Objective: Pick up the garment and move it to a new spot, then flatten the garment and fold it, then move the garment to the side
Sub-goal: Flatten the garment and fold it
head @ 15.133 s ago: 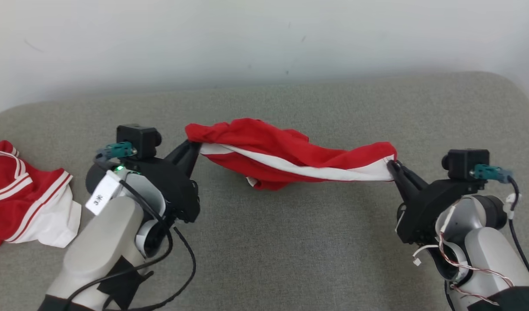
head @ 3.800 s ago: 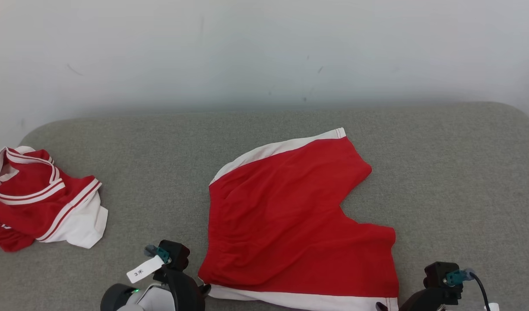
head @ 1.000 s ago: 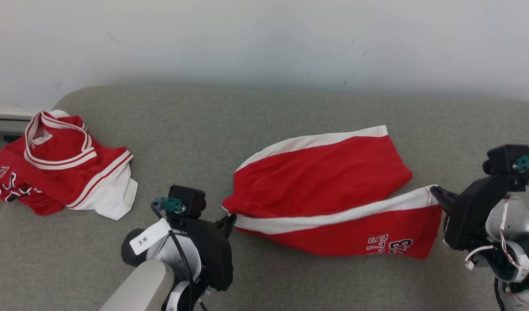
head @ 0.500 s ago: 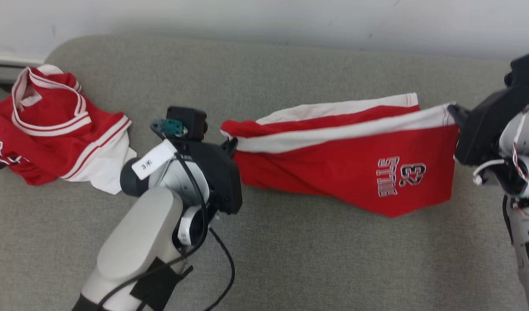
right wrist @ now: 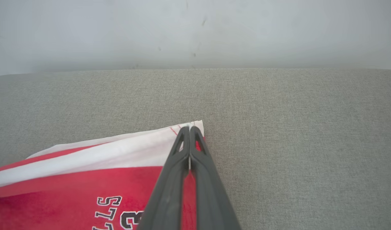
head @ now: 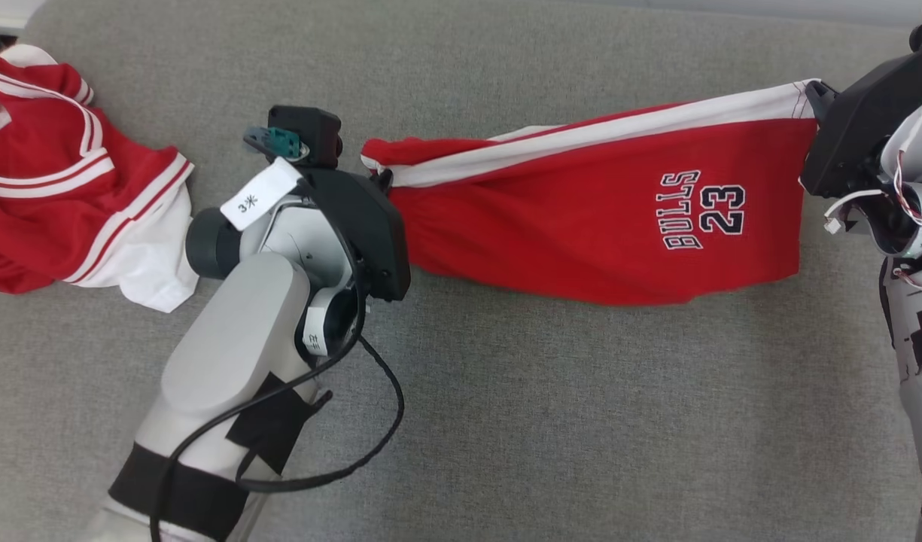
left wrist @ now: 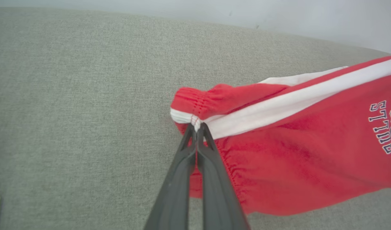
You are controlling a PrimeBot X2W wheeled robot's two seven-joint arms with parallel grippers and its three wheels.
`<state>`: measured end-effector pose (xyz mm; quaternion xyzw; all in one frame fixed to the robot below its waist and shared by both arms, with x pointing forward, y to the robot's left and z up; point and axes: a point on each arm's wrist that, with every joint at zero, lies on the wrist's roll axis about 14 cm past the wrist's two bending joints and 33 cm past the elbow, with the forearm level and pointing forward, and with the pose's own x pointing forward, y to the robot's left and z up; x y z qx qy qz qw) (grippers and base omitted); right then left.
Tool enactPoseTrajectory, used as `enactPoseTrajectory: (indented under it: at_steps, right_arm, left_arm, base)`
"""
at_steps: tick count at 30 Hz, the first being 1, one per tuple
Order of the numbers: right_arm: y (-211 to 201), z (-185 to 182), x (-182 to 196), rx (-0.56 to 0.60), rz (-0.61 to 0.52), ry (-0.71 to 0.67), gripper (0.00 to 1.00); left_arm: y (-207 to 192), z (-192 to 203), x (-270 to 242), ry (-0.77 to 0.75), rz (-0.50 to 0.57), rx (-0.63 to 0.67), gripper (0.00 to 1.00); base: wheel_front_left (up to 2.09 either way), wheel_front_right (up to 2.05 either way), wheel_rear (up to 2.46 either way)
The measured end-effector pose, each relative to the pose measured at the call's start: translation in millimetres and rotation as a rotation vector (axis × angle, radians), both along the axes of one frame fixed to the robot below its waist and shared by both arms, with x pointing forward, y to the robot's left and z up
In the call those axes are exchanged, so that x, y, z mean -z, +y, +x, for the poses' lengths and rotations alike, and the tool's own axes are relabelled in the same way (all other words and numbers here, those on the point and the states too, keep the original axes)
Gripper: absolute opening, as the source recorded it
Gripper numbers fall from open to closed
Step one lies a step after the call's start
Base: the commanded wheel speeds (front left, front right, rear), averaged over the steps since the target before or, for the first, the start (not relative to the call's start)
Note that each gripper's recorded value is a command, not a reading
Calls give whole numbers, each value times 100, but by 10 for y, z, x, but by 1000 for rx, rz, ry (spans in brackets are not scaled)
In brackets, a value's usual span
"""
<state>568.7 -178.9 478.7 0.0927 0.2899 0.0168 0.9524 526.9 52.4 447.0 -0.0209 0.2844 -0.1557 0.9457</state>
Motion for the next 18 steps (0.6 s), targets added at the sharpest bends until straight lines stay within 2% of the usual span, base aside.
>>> enactPoseTrajectory:
  at_steps: [9,10,11,12,18]
  right_arm:
    - [-3,152,147,25,-4,-13,0]
    - [3,151,177,28,-2,-11,3]
    - [13,147,217,30,2,-2,37]
    - [32,154,230,31,10,-3,100]
    - [37,221,207,41,20,-42,100]
  left_arm:
    - [32,162,91,1,18,-15,0]
    - [35,173,93,1,21,-15,42]
    - [39,185,91,-5,22,-17,86]
    - [46,188,103,-5,24,-18,100]
    - [-50,165,97,-34,18,14,100]
  base:
    - [0,0,0]
    - [0,0,0]
    - [0,0,0]
    - [0,0,0]
    - [0,0,0]
